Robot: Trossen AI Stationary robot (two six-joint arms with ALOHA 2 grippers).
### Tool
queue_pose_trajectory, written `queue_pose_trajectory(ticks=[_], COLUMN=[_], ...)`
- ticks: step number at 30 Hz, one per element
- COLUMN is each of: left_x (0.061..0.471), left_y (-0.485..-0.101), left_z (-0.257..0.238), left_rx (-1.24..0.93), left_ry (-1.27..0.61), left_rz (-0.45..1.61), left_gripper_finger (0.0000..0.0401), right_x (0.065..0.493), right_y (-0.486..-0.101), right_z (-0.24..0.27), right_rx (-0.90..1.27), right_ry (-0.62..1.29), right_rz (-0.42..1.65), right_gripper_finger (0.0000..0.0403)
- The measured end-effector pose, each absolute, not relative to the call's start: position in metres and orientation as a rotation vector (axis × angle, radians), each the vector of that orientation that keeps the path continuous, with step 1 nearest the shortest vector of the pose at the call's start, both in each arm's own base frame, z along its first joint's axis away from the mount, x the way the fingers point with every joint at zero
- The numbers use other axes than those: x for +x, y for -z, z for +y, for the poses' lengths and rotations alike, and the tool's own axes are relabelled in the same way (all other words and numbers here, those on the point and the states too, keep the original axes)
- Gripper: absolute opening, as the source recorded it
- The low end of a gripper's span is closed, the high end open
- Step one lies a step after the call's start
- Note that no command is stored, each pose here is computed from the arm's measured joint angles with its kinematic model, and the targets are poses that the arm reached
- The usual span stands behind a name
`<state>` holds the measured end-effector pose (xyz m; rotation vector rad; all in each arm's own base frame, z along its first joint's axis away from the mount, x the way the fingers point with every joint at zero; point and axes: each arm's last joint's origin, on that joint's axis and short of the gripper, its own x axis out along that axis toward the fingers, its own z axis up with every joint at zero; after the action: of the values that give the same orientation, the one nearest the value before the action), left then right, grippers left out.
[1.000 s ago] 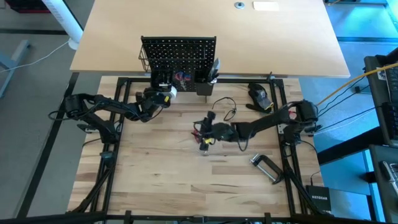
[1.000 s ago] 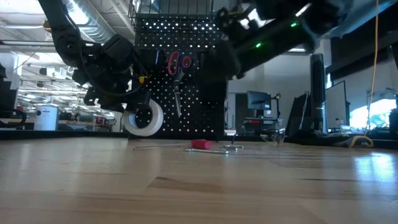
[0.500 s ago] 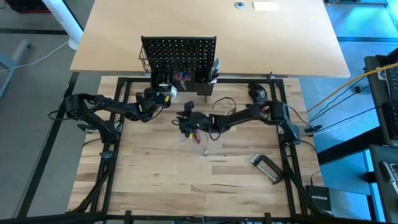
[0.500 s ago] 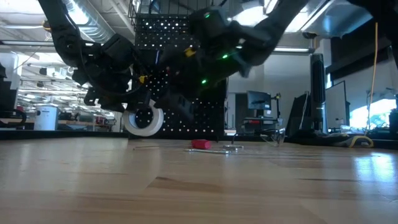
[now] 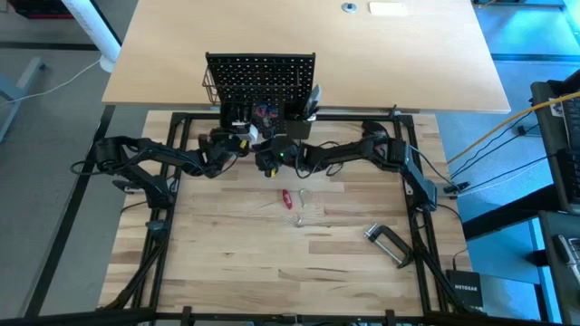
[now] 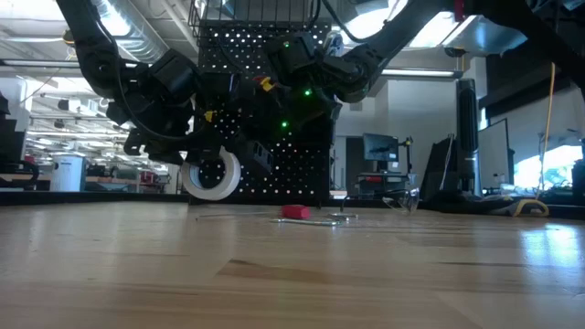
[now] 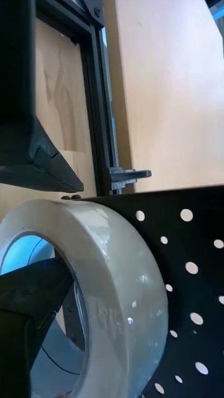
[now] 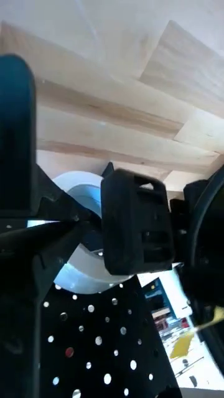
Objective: Hang tools onto peg board
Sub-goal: Hang the white masking tape on the pegboard hook
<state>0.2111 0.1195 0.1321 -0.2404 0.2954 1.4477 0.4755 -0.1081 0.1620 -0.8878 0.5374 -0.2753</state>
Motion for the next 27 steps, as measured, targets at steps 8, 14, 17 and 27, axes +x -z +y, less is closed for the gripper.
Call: queue_pose_trajectory(ticks=[8, 14, 17, 27], left_x=[0.211, 0.211, 0.211, 0.211], left_y=[-0.132, -0.132, -0.132, -0.132], left_z=[0.12, 0.119, 0.119, 0.119], left_rx=[-0.241, -0.241, -0.241, -0.244], left_ry=[-1.448, -1.447, -1.447, -1.448], left_rz=[0.295, 0.295, 0.295, 0.292], left_gripper_finger=[0.0166, 0.0166, 0.0166, 0.0166], right_x=[0.474, 0.476, 0.477, 0.483], right_y=[-0.165, -0.147, -0.137, -0.152], right_z=[-0.127, -0.126, -0.126, -0.144], right_rx=[-0.986, -1.158, -1.191, -1.212], right_ry=[0.185, 0.116, 0.097, 0.166], right_rz=[0.52, 0.563, 0.58, 0.567], right_gripper_finger=[0.0007, 0.0005, 0.0004, 0.0003])
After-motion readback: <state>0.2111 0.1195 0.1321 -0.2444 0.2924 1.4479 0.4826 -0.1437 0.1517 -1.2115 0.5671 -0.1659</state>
